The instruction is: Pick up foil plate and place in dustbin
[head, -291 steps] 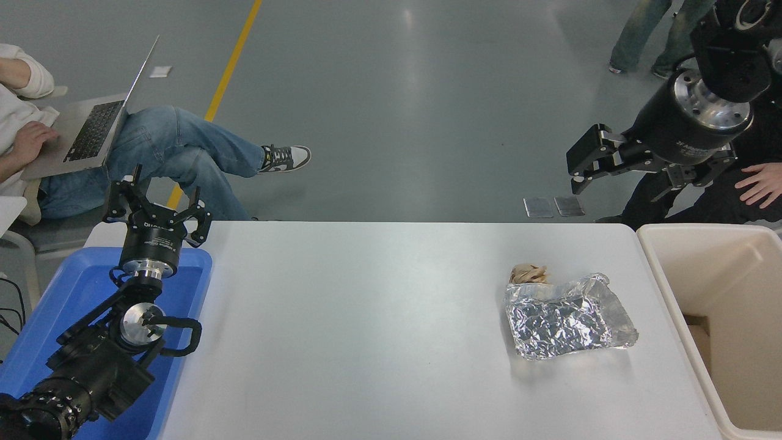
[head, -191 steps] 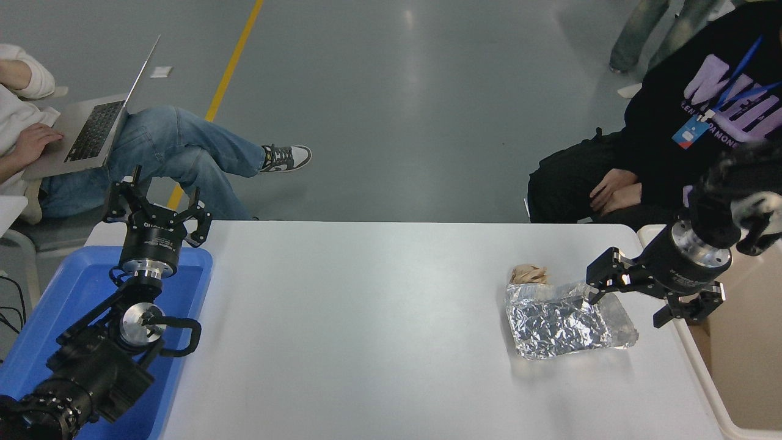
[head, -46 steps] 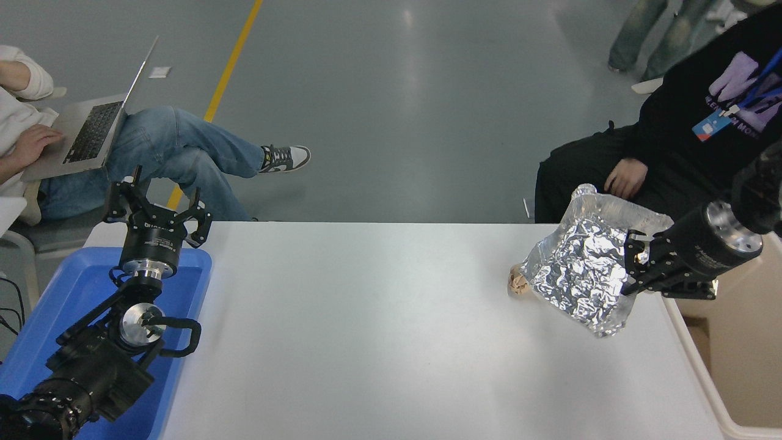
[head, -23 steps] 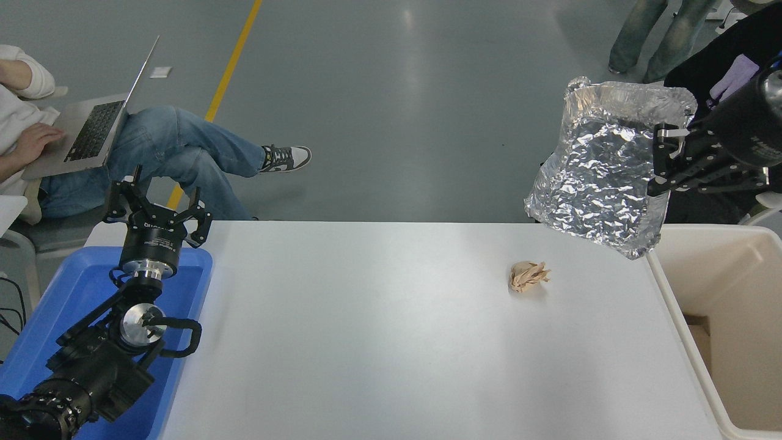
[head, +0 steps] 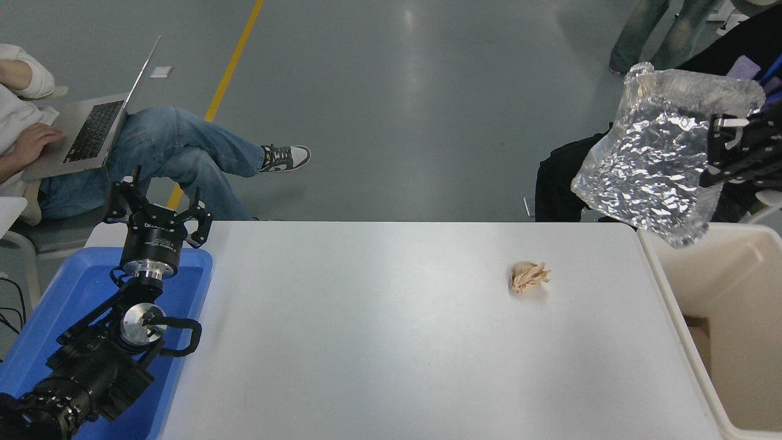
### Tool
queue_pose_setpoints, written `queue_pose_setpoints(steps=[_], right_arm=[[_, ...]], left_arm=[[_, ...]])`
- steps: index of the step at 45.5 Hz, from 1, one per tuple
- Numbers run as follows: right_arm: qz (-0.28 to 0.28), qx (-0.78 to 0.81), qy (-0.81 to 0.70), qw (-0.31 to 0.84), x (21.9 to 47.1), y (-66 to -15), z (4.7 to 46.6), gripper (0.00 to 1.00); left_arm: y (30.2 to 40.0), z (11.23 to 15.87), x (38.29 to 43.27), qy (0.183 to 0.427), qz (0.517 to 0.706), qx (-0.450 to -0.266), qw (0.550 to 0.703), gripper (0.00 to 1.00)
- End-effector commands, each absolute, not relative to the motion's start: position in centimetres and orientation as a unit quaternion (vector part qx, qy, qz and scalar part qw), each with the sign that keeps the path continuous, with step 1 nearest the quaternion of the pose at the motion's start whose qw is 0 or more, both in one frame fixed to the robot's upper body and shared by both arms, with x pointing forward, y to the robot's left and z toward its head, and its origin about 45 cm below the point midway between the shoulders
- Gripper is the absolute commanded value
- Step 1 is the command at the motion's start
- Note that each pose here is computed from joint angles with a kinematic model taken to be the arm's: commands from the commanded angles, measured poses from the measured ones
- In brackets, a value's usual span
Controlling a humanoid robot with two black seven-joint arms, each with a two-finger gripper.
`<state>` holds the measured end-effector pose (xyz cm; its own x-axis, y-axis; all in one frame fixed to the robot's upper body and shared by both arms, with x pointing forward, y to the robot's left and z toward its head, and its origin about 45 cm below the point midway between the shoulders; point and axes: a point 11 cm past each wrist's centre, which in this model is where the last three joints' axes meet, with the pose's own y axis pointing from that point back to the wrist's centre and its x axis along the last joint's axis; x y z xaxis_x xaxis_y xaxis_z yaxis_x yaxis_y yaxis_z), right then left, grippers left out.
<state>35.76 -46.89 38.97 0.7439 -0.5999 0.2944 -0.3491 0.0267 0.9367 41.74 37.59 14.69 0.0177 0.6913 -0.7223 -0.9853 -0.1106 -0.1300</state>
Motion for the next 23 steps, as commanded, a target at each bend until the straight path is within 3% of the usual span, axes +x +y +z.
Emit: queue_pose_setpoints(steps=[1,15,23], right_arm=[[-0.174,0.651,-0.401,0.621,32.7,-54.6,34.0,0.0],[-0.156,0.544,-0.505,0.651,31.7,-60.5,26.7,0.0],[-0.135,0.498,-0.519,0.682,31.1,-61.3,22.7,0.0]], left_arm=[[37.62,14.68,41.73,0.219,0.666,-0.335,0.629,0.99],[37.6,14.72,41.75,0.219,0.665,-0.336,0.629,0.99],[37.64,14.7,41.74,0.219,0.666,-0.336,0.629,0.99]])
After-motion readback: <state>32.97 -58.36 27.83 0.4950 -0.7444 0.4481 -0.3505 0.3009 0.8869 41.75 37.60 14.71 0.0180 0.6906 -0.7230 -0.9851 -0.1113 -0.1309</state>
